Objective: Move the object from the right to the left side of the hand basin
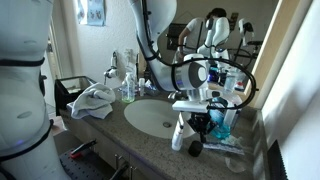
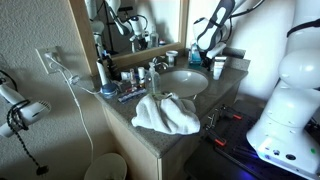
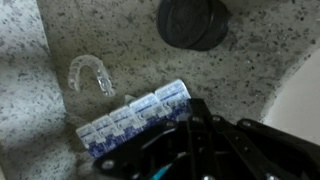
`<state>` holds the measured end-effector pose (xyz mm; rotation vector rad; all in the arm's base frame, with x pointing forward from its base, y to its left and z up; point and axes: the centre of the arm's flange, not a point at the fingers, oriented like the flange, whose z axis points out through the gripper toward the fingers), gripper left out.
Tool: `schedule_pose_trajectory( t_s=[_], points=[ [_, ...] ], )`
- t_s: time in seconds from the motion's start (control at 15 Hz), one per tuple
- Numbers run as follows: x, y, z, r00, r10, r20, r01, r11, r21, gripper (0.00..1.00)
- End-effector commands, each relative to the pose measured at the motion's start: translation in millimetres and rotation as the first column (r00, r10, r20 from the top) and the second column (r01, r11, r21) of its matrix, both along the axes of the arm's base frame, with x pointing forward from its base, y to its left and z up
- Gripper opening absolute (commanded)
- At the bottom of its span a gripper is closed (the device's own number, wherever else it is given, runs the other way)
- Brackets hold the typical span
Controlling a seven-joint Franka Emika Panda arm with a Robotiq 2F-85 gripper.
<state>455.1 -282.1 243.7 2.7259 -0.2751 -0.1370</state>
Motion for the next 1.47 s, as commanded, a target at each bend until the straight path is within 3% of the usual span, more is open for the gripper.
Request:
schedule_pose_trajectory(
  t_s=[0.0, 0.53, 1.4],
  points=[
    [-3, 2, -3, 1.0, -0.005, 0.024, 0.006, 1.0, -0.016, 0.03],
    [3, 12, 27, 0.992, -0.079, 0.098, 0.072, 0.995, 0.073, 0.01],
    [1, 28, 87, 0.974, -0.123, 0.189, 0.109, 0.99, 0.085, 0.0]
  ],
)
